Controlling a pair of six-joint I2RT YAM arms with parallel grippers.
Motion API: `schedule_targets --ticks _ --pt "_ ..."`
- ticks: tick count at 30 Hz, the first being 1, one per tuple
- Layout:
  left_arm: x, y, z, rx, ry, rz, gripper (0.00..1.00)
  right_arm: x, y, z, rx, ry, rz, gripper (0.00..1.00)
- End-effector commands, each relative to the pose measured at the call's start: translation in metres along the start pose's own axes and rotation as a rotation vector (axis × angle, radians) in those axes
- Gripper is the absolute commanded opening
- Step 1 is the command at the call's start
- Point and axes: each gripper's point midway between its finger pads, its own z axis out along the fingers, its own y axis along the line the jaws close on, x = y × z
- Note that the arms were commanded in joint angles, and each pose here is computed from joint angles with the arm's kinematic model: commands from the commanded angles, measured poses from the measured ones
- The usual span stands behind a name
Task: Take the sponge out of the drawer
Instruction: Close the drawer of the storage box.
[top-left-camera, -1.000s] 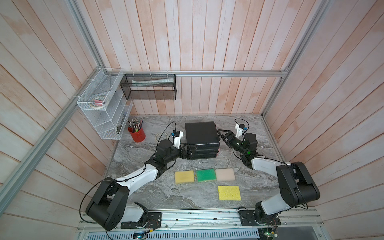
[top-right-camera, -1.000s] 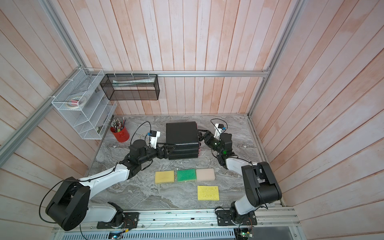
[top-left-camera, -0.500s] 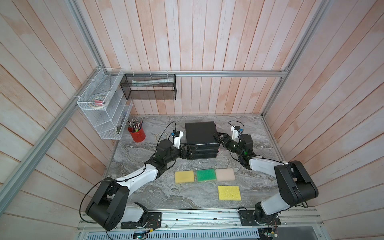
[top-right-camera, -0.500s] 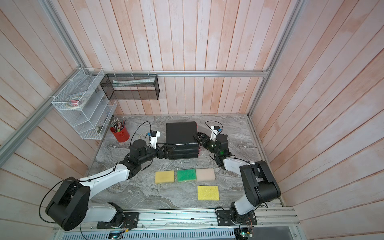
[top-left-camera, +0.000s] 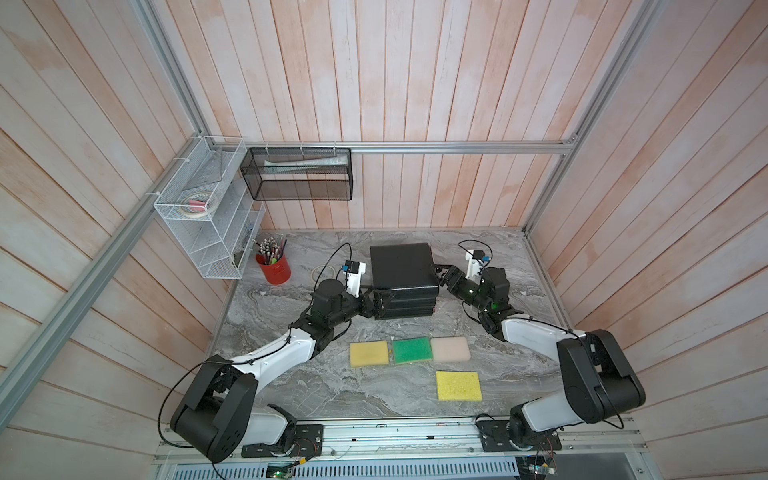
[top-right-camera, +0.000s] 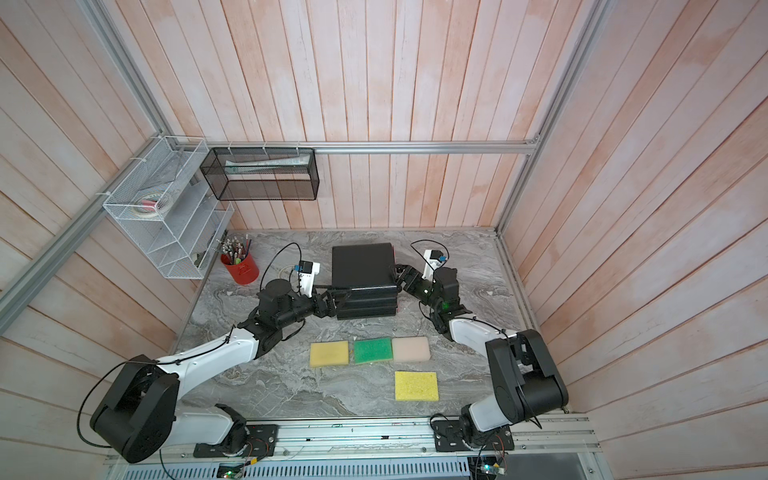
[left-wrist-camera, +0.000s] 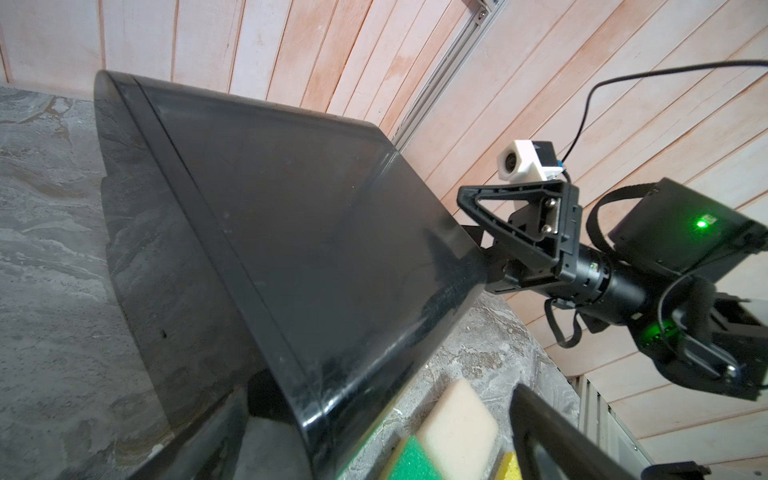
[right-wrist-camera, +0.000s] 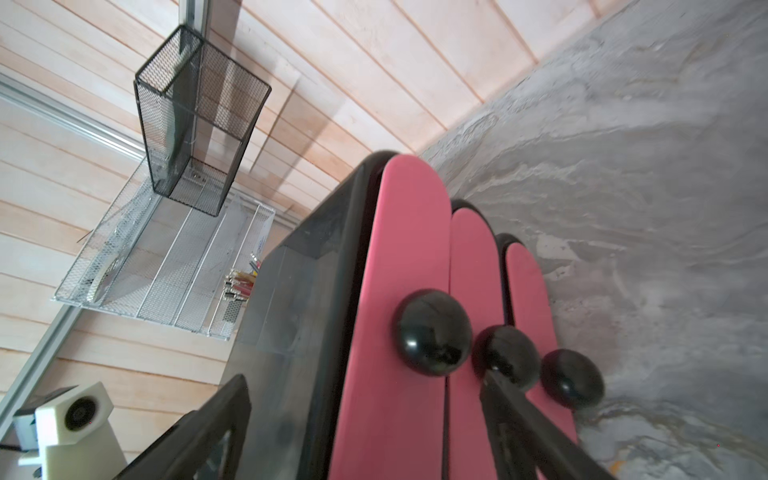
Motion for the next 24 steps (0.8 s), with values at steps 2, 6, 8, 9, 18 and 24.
schedule_targets --ticks 2,6,8,9,18,24 --pt "-0.003 -0.009 -0.003 0.026 -0.014 0.019 1.00 -0.013 -0.023 -0.008 0.104 -0.042 -0.032 0.89" --pt "-0.003 -0.010 -0.005 0.025 -0.015 0.020 1.00 -0.013 -0.025 -0.001 0.073 -0.023 -0.020 0.89" --pt "-0.005 -0.010 -0.007 0.020 -0.021 0.023 1.00 -0.012 -0.027 0.001 0.068 -0.019 -0.018 0.89" --pt "-0.006 -0.010 -0.008 0.015 -0.023 0.025 1.00 -0.012 -0.030 0.000 0.076 -0.022 -0.015 0.89" --pt "-0.016 -0.010 -0.024 -0.022 -0.064 0.045 1.00 -0.024 -0.095 -0.031 0.236 -0.073 0.068 0.84" --pt "-0.018 -0.010 -0.028 -0.031 -0.071 0.045 1.00 -0.006 -0.129 -0.015 0.319 0.021 0.080 0.80"
